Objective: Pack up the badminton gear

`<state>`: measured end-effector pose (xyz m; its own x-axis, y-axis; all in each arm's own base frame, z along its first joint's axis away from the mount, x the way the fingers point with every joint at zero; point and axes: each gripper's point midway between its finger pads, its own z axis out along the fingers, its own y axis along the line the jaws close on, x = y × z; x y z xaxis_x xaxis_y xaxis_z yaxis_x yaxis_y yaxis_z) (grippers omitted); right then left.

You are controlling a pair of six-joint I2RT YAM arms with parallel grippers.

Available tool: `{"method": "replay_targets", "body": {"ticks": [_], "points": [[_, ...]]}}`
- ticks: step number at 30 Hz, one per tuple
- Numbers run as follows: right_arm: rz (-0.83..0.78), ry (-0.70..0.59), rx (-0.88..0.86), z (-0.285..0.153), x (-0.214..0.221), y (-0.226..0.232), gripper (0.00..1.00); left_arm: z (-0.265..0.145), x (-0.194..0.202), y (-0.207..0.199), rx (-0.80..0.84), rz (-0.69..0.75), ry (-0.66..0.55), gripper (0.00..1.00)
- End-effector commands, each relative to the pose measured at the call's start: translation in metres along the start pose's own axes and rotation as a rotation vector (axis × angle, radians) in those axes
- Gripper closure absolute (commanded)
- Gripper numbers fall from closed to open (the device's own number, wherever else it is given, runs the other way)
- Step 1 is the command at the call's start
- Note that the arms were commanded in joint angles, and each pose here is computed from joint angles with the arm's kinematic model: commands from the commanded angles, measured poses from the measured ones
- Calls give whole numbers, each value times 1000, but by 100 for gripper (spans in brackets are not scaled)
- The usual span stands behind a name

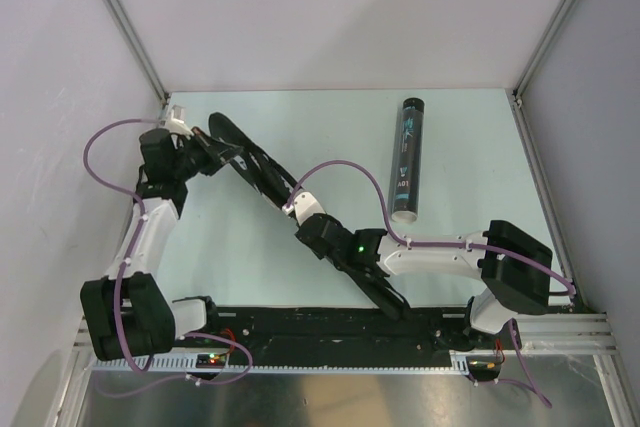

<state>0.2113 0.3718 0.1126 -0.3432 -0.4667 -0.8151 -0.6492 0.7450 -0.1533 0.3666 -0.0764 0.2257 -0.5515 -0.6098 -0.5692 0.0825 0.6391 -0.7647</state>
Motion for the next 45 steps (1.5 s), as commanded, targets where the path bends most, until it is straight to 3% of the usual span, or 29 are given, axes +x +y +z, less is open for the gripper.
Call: {"method": "replay_targets", "body": {"ticks": [1, 12, 20, 45], "points": [[95, -124, 2, -7, -38, -2, 100, -14, 21, -11, 41, -50, 74, 100], [103, -136, 19, -3, -47, -2, 100, -28, 55, -15, 66, -81, 112, 100], [126, -177, 51, -2, -63, -18, 100, -45, 49, -42, 120, -186, 22, 100], [146, -249, 49, 5, -94, -17, 100, -49, 144, -53, 150, -261, 68, 100]]}}
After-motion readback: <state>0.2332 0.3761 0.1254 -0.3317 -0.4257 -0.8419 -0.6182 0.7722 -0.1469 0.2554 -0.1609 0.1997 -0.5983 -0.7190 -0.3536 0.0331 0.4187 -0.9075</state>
